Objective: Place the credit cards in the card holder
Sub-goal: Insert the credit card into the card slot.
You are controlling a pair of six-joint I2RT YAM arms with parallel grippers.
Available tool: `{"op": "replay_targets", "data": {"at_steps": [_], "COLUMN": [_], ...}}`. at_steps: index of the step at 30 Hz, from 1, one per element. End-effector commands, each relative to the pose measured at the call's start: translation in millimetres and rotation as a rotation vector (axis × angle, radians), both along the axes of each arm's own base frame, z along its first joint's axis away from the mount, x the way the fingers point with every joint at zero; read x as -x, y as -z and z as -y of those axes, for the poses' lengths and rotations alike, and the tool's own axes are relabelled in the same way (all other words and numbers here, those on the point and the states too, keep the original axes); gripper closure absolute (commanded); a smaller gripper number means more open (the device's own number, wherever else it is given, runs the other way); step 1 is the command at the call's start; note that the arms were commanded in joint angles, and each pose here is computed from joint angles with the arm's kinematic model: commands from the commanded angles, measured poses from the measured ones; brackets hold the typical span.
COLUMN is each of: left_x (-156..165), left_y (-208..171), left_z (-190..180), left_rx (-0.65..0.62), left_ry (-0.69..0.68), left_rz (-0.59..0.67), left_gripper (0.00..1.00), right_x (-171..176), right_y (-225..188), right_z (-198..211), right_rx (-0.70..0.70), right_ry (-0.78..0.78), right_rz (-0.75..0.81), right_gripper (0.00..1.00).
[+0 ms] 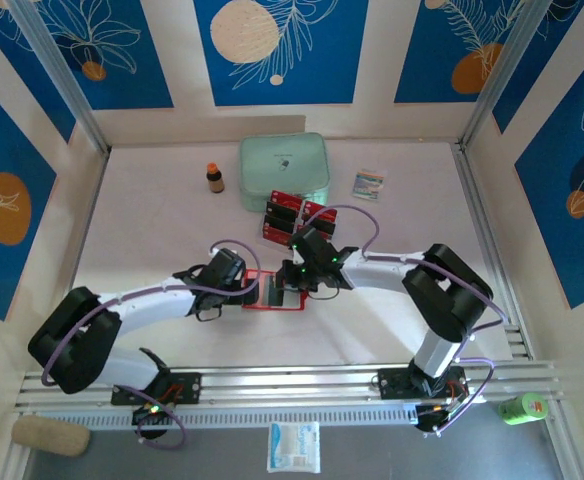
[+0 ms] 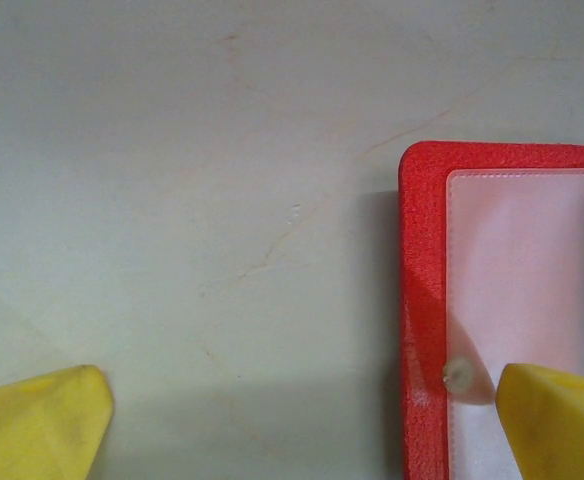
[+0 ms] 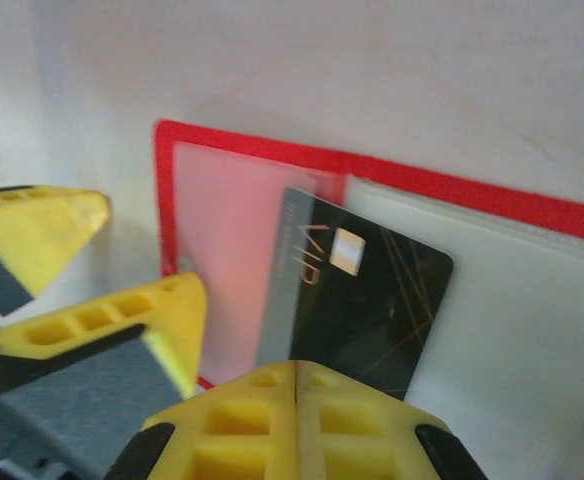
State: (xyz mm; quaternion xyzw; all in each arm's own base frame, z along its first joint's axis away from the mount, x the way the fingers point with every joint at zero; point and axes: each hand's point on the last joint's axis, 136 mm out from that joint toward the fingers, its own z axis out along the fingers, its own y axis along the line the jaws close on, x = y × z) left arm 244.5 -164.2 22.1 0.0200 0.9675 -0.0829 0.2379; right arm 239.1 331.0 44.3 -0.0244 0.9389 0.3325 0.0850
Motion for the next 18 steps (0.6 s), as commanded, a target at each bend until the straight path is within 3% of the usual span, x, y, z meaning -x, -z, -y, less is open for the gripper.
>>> {"op": "replay_targets", "data": {"at_steps": [1, 18], "left_x": [15.0, 14.9], "left_y": [15.1, 17.6], "left_z": [-20.0, -21.7], "left_rx": [-0.056, -0.05], "left_ry": [-0.018, -0.011], "left_rz": [-0.057, -0.057], "left_gripper": [0.0, 0.0], "right_x": [5.3, 8.2], "right_y": [7.9, 25.7], "right_z": [1.9, -15.6], "right_rx": [0.044, 0.086], "right_ry": [-0.015, -0.054], "right_rz": [-0.023, -0.072], "right_gripper": [0.97, 1.0]}}
